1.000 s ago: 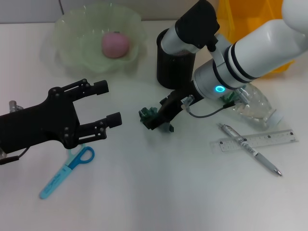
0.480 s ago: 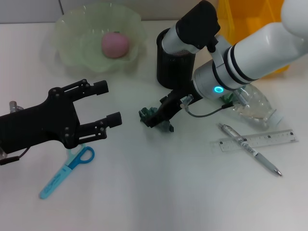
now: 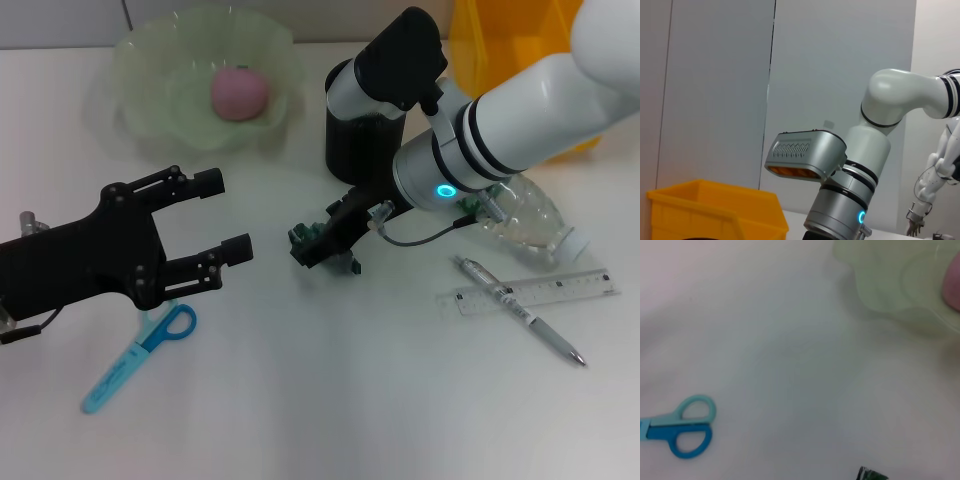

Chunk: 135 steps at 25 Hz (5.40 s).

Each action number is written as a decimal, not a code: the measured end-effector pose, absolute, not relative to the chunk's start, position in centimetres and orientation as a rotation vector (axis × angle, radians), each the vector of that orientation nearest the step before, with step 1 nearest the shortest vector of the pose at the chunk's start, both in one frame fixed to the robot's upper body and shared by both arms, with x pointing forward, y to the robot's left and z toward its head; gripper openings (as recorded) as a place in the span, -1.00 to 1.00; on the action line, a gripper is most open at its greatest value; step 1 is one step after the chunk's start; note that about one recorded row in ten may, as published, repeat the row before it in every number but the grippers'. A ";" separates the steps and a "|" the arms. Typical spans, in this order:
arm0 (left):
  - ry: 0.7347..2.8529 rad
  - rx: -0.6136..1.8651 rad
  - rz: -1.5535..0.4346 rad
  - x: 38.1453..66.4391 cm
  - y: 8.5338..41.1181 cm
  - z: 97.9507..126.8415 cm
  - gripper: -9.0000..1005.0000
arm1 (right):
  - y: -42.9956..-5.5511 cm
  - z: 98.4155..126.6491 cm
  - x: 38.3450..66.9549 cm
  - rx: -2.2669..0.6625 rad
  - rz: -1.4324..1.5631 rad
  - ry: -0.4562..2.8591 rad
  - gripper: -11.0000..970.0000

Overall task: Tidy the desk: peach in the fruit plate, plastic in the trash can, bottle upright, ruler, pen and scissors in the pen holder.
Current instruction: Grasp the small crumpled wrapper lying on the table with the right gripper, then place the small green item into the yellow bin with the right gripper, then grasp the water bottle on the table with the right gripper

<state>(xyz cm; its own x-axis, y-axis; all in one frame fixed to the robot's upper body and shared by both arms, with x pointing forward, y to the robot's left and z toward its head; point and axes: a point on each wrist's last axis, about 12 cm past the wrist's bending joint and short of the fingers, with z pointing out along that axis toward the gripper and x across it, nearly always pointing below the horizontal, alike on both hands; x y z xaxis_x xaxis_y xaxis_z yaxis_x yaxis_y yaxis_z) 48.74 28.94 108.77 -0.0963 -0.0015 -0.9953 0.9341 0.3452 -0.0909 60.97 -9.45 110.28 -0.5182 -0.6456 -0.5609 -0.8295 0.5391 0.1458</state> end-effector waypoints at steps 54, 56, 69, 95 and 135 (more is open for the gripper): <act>1.453 0.900 -0.962 48.7 29.8 108.7 0.56 | -16.1 112.0 58.4 -0.831 0.917 1.957 -0.91; 1.453 0.900 -0.962 48.7 29.8 108.7 0.56 | -18.0 112.3 57.8 -0.765 0.966 1.861 -0.91; 1.444 0.909 -0.944 48.7 29.7 108.5 0.56 | -29.6 110.8 56.1 -0.234 0.809 1.536 -0.91; 1.451 0.893 -0.957 48.1 29.6 108.2 0.56 | -31.9 108.7 59.9 -0.109 0.432 1.708 -0.65; 1.440 0.910 -0.948 48.6 29.6 108.5 0.56 | -26.8 121.2 59.5 -0.817 0.654 2.279 0.68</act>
